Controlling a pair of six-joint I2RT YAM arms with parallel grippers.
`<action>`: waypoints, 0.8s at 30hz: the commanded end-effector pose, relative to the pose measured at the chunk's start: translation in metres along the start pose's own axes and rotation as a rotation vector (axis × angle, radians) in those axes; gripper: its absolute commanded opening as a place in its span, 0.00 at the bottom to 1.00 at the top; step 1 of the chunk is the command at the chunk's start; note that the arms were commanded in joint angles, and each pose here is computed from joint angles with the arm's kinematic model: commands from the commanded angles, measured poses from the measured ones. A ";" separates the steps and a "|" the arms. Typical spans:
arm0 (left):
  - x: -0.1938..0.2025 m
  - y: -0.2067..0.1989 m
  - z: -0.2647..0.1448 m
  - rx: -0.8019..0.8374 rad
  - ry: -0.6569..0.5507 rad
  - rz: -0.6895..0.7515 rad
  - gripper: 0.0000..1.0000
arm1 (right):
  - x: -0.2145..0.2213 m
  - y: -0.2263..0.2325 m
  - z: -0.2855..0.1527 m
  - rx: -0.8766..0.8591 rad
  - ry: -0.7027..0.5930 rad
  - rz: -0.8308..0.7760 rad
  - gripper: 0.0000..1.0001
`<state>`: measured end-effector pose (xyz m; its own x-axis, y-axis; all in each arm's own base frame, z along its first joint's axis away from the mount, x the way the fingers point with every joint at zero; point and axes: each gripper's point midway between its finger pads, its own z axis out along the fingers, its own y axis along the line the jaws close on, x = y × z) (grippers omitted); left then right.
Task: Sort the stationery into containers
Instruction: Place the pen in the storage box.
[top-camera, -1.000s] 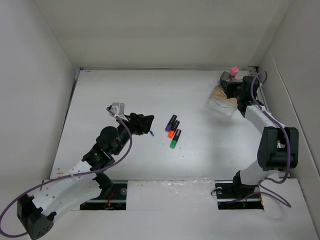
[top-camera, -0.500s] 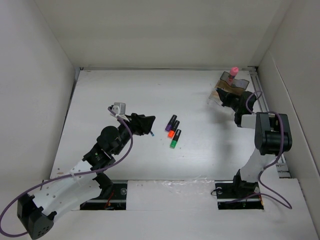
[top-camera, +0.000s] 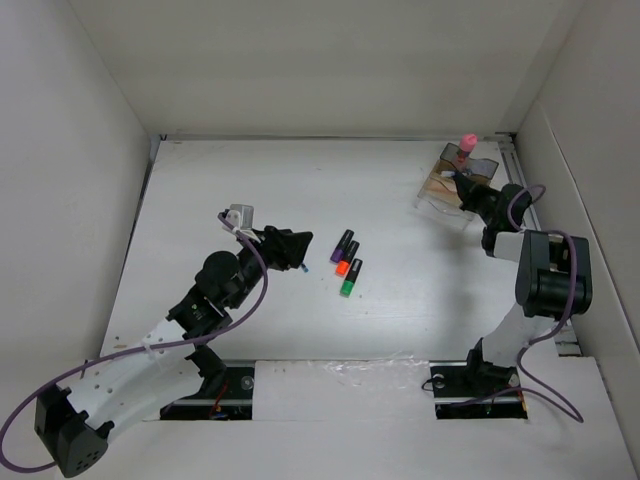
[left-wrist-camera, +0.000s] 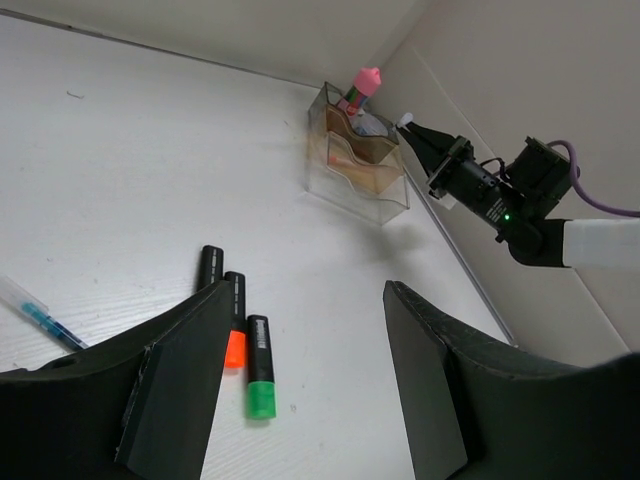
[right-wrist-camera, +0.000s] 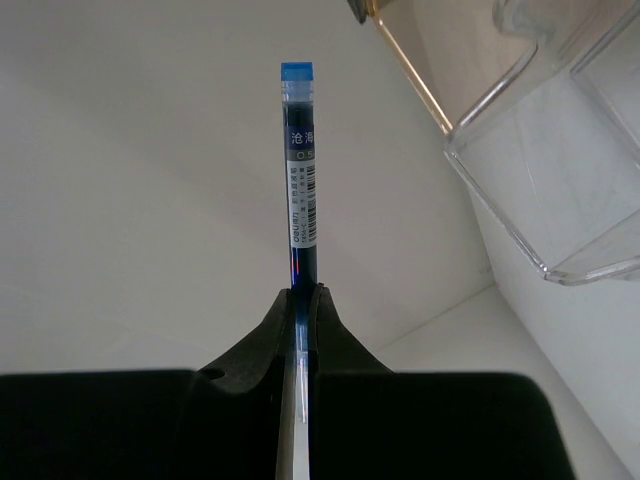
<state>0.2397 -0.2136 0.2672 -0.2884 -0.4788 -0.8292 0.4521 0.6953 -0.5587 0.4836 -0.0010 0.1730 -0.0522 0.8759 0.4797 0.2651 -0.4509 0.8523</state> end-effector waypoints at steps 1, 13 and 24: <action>-0.007 -0.008 0.001 0.038 -0.036 -0.021 0.58 | -0.004 0.030 -0.013 -0.068 -0.009 0.141 0.00; -0.008 -0.010 0.001 0.051 -0.037 -0.022 0.58 | -0.039 0.025 -0.014 0.011 -0.128 0.132 0.00; -0.007 -0.009 -0.001 0.051 -0.037 -0.031 0.58 | -0.053 0.026 -0.013 0.035 -0.171 0.135 0.01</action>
<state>0.2389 -0.2169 0.2622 -0.3017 -0.4819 -0.8226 0.4580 0.6835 -0.5684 0.4731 -0.0515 0.1517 0.1300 0.8516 0.5079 0.3349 -0.5198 0.7859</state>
